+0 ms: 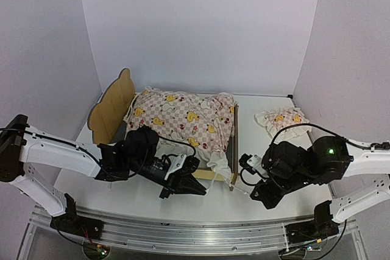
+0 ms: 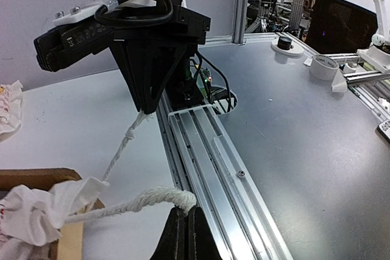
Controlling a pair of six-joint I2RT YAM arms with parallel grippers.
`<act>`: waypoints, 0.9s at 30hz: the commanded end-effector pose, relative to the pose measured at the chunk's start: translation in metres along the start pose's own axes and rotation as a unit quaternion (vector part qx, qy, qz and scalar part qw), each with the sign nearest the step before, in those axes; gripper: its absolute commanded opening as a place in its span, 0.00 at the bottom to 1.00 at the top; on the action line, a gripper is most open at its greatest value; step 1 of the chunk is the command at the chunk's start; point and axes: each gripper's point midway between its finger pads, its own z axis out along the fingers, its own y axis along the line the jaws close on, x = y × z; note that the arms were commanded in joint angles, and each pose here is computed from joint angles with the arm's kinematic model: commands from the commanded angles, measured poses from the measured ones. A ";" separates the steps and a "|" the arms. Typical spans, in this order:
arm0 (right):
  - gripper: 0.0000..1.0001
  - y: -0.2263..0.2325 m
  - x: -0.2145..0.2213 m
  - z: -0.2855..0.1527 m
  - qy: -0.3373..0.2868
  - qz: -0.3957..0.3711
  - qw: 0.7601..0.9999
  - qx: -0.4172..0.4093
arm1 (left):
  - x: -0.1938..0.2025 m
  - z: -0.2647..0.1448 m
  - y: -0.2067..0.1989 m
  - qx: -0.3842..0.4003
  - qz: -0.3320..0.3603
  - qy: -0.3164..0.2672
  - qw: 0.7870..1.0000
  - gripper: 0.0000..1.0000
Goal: Set up the pet bed
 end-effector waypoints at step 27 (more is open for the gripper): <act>0.00 0.101 -0.034 0.057 0.049 -0.055 0.981 -0.180 | 0.093 0.003 0.002 -0.090 0.119 0.086 0.985 0.63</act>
